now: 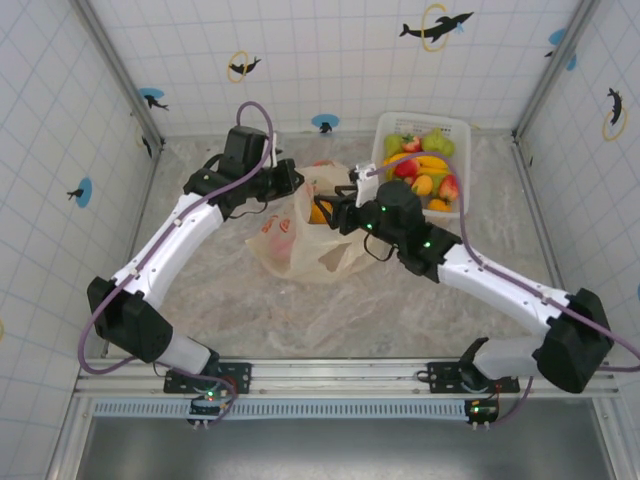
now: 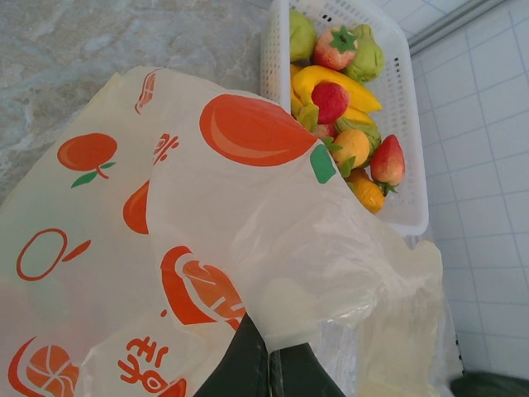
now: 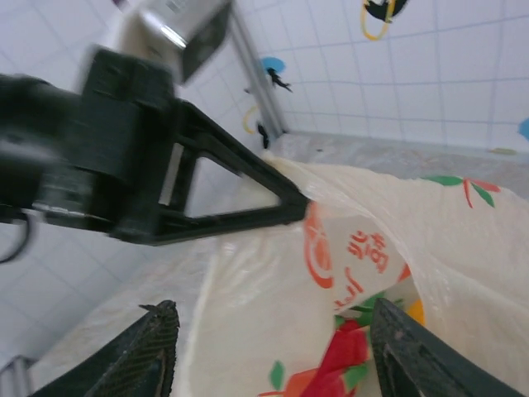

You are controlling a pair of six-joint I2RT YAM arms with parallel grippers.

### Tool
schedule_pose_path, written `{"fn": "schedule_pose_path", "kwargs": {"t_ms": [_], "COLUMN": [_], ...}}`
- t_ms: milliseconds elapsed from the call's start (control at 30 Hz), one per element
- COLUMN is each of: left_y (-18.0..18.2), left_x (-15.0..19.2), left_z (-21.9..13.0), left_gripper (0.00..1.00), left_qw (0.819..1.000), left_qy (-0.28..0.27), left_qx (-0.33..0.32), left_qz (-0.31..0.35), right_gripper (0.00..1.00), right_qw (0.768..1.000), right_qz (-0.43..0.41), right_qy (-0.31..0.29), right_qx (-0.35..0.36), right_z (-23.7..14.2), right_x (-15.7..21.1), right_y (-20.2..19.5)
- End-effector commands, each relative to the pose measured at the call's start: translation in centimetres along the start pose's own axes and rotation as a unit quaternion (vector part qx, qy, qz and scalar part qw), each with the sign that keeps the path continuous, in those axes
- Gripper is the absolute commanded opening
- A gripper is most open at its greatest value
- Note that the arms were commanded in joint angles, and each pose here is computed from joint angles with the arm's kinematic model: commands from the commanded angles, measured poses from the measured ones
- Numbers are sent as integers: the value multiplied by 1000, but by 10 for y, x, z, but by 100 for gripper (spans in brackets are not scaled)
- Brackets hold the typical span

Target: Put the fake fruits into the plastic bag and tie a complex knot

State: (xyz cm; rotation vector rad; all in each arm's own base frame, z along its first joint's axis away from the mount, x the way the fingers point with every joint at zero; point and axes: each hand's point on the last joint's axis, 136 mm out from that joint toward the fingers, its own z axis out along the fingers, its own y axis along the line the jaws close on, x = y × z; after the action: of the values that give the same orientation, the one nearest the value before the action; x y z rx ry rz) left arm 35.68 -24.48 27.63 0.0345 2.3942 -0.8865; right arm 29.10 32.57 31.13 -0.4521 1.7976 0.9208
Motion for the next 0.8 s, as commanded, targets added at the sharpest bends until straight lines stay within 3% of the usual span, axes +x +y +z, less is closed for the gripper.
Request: {"fn": "schedule_pose_path", "kwargs": {"t_ms": [0, 67, 167, 233, 367, 533, 767], "left_y": [1, 1, 4, 4, 4, 16, 17], "left_x": [-6, -7, -8, -7, -5, -15, -15], "left_z": [-5, -5, -8, -9, -11, -16, -18], "left_gripper": [0, 0, 0, 0, 0, 0, 0], "left_qw": [1000, 1000, 999, 999, 999, 999, 999], "left_qy": [-7, -8, -12, -12, -12, -22, -23], "left_qx": [-6, -7, -17, -16, -16, -27, -29], "left_qz": [20, 26, 30, 32, 33, 24, 26], "right_gripper": [66, 67, 69, 75, 77, 80, 78], "right_qw": [997, 996, 997, 992, 963, 935, 889], "right_qz": [57, 78, 78, 72, 106, 172, 202], "right_qy": [-9, -11, 3, 21, 60, 37, 69], "right_qx": [-42, -42, 21, 101, 239, 307, 405], "right_z": [-24, -36, -48, -58, -69, -47, -13], "right_x": [-17, -27, -33, -31, -12, 1, 7], "right_y": [1, -12, -50, -90, -165, -221, -292]}}
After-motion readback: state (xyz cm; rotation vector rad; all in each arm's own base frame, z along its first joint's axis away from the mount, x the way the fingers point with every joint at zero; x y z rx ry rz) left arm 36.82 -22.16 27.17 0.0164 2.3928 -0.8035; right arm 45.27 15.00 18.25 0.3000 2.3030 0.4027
